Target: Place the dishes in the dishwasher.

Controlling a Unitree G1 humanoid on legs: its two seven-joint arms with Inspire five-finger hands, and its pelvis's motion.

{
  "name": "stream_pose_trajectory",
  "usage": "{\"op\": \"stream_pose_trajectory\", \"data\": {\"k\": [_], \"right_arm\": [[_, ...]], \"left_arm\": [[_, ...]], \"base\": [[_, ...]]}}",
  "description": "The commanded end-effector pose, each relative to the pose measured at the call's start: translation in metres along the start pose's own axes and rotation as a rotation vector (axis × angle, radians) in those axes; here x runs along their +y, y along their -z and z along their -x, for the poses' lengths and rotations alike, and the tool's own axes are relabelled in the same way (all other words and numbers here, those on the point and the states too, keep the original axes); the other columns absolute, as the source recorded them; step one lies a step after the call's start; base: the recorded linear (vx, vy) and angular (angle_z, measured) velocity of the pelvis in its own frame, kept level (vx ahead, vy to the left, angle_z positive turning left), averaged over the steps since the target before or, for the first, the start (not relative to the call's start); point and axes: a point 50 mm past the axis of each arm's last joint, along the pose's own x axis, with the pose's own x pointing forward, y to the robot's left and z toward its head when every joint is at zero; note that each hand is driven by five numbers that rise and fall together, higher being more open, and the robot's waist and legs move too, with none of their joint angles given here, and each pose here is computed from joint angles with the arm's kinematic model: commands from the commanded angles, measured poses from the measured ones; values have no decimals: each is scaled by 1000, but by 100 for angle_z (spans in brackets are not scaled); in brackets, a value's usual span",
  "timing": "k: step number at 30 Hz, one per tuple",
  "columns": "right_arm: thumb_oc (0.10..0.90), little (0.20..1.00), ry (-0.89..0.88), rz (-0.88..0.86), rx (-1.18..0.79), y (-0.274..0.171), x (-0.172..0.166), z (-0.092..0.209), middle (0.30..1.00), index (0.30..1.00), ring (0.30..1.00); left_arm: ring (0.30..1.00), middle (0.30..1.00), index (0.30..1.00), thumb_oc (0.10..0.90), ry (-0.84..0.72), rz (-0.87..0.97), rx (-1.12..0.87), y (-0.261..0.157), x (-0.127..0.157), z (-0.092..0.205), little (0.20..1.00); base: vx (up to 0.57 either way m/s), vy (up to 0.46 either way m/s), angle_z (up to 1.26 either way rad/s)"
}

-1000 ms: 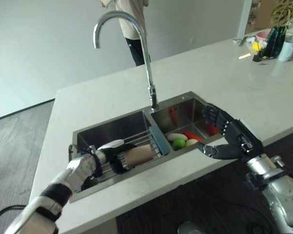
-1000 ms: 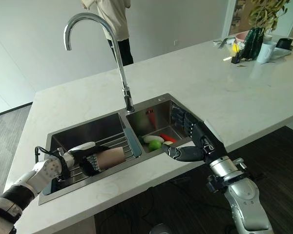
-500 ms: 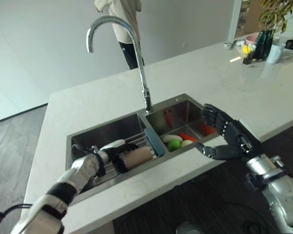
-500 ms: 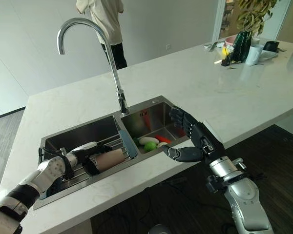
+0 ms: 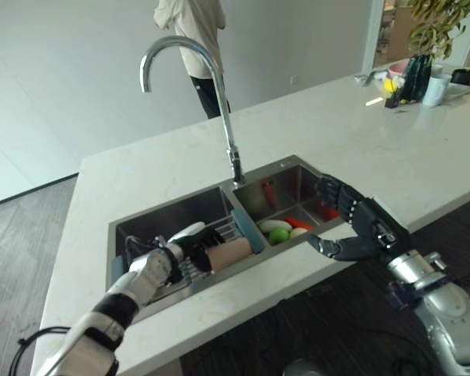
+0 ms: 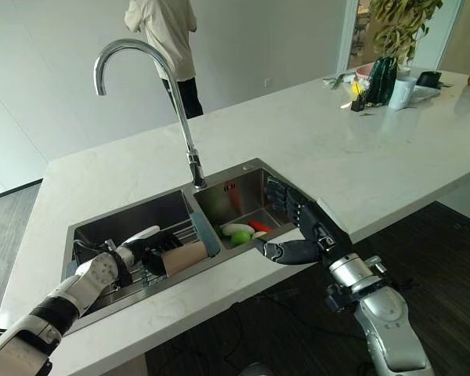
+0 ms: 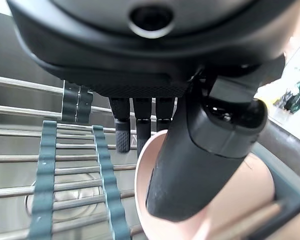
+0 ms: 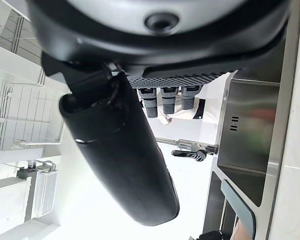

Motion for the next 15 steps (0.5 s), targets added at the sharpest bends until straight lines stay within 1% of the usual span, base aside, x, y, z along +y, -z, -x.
{"op": "stream_pose_trajectory", "data": {"k": [1, 8, 10, 12, 15], "right_arm": [[800, 900, 6, 54, -250, -43, -5, -15, 900, 900, 900], [800, 900, 25, 55, -240, -39, -5, -13, 900, 900, 900], [800, 900, 28, 57, -238, -38, -5, -13, 900, 900, 900], [800, 900, 38, 56, -234, -36, -5, -11, 900, 900, 900], [800, 900, 52, 55, -231, -36, -4, -10, 900, 900, 900]], "left_arm": [[300, 300, 300, 400, -205, 5, -253, -55, 52, -4, 300], [300, 300, 300, 400, -390, 133, -406, -68, 75, 13, 300], [300, 300, 300, 400, -410, 153, -419, -69, 77, 16, 300], [300, 300, 300, 400, -525, 262, -479, -67, 88, 29, 300], [300, 300, 300, 400, -652, 363, -543, -65, 93, 46, 300]], "base": [[0, 0, 0], [0, 0, 0], [-1, 19, 5], [-2, 31, 5], [-4, 30, 15]]}}
